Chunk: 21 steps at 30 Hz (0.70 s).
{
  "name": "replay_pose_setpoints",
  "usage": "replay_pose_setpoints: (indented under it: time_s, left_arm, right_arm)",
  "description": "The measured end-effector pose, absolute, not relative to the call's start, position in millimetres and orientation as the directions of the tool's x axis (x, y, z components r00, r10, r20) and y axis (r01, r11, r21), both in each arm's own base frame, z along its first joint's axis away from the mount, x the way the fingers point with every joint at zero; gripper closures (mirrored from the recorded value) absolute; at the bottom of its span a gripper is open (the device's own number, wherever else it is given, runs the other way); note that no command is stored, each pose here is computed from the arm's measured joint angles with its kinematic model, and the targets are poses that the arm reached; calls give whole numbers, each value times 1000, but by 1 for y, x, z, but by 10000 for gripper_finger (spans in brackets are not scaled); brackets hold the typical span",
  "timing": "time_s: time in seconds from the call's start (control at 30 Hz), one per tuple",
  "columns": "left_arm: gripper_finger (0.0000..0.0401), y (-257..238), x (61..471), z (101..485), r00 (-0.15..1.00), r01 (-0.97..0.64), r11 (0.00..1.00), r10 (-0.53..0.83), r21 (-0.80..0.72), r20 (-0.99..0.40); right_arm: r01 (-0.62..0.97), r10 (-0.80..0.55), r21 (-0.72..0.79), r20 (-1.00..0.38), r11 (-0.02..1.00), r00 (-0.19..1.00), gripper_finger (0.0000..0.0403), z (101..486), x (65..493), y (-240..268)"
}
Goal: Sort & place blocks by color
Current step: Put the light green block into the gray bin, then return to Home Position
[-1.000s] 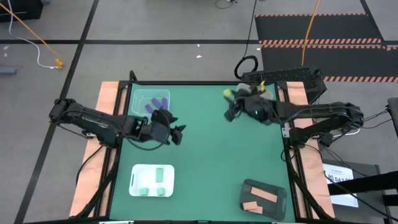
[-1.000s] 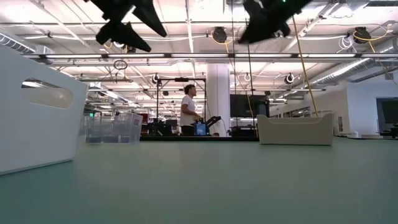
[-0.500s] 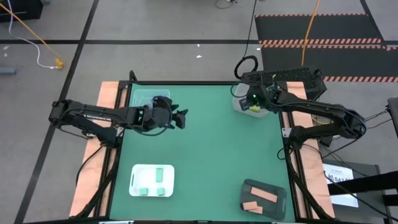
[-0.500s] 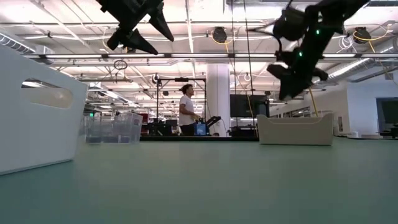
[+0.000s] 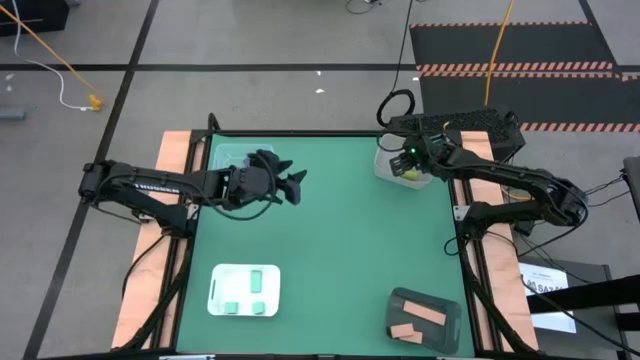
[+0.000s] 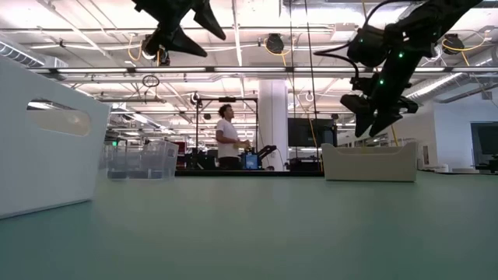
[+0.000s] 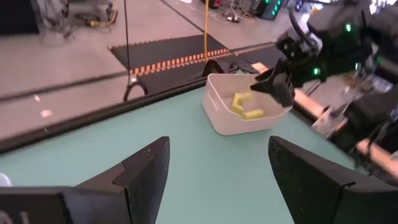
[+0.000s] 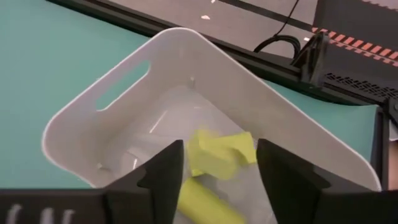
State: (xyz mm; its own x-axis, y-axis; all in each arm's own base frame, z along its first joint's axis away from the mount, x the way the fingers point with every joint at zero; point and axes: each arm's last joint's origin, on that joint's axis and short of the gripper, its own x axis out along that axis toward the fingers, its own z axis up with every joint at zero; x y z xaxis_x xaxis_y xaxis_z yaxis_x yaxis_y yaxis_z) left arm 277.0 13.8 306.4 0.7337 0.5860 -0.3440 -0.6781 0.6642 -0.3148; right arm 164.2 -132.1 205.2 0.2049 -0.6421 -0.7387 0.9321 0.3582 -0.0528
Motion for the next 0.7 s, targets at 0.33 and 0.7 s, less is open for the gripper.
replay_pose_setpoints:
  time_s: [0.33,0.7]
  left_arm:
    - [128,13,277,306,740,-667,691,574,-277,-349]
    - [128,15,219,327,693,-693,697,575,-182,-435]
  right_arm:
    - [901,-659,-105,-717,422,226,142,213,160,-130]
    - [891,-732,-64,-598,449,326,138,244,143,-118]
